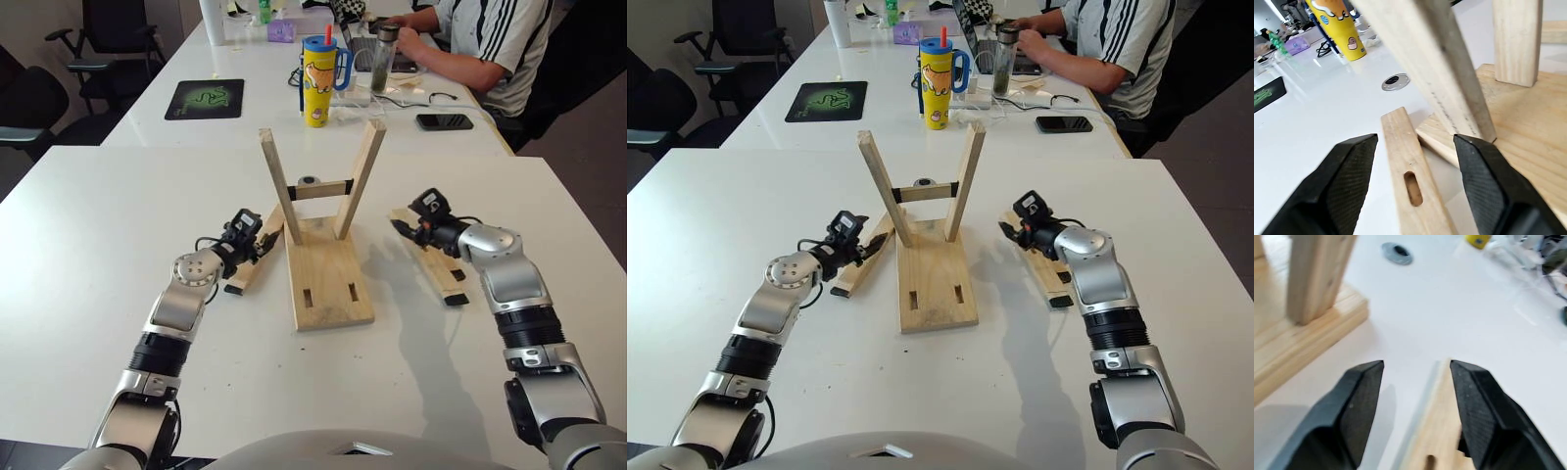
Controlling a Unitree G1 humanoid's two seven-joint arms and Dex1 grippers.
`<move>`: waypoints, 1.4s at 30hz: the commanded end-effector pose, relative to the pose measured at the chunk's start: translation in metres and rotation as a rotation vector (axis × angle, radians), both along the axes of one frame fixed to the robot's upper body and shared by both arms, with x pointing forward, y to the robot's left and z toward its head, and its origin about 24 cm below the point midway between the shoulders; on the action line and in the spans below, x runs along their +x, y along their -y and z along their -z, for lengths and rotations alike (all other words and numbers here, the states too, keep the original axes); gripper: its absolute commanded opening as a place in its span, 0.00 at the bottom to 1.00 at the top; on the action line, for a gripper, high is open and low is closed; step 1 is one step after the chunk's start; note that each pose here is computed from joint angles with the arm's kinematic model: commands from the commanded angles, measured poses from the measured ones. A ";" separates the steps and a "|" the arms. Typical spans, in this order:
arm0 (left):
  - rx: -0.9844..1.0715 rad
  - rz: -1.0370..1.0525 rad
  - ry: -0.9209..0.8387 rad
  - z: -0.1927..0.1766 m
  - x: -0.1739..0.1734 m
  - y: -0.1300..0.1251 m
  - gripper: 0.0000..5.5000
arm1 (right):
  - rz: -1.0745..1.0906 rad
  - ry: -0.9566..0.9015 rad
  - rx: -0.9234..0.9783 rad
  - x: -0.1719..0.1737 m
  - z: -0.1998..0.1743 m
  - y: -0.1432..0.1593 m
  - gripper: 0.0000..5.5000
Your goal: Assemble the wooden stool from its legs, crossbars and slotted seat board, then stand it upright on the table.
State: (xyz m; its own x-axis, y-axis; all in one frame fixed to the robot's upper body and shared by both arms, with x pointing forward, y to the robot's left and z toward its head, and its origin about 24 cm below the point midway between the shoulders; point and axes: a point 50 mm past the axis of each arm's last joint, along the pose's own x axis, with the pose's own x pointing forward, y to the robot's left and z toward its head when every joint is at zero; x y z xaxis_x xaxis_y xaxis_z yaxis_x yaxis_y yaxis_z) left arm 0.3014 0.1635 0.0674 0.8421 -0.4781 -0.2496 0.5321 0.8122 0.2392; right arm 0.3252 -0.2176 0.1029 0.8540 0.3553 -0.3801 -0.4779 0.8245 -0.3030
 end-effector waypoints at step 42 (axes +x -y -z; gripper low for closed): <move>-0.160 -0.167 -0.149 0.005 -0.035 -0.016 0.52 | 0.164 -0.291 0.068 -0.041 0.053 0.069 0.46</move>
